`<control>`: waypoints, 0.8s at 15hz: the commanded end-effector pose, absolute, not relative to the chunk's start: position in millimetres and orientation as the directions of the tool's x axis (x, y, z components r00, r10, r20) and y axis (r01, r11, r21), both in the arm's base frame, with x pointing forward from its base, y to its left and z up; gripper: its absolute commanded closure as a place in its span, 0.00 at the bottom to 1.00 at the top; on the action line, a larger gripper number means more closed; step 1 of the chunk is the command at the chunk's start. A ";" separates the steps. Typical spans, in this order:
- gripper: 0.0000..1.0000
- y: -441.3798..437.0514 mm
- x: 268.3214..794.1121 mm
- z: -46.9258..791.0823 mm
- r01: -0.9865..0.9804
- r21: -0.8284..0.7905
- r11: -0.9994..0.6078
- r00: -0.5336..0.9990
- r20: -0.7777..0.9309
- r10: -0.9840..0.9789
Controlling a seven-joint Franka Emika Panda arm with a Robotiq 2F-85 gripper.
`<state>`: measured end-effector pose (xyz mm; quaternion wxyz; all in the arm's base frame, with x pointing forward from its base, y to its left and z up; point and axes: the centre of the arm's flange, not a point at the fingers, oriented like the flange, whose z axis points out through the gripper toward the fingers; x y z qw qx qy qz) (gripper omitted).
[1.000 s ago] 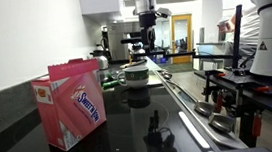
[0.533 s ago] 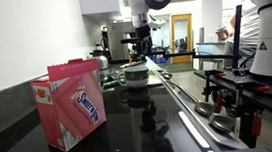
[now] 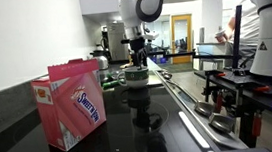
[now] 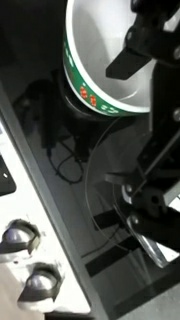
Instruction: Push the green and white mug to the left side of the countertop
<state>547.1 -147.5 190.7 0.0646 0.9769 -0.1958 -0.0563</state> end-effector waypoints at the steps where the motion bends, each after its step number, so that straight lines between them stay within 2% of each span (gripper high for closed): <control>1: 0.28 -151.0 566.3 177.5 -0.338 0.163 -0.927 0.927 -0.112 -0.357; 10: 0.97 -143.5 573.3 175.2 -0.319 0.171 -0.932 0.934 -0.109 -0.340; 12: 1.00 -142.3 572.8 176.1 -0.308 0.173 -0.936 0.938 -0.111 -0.329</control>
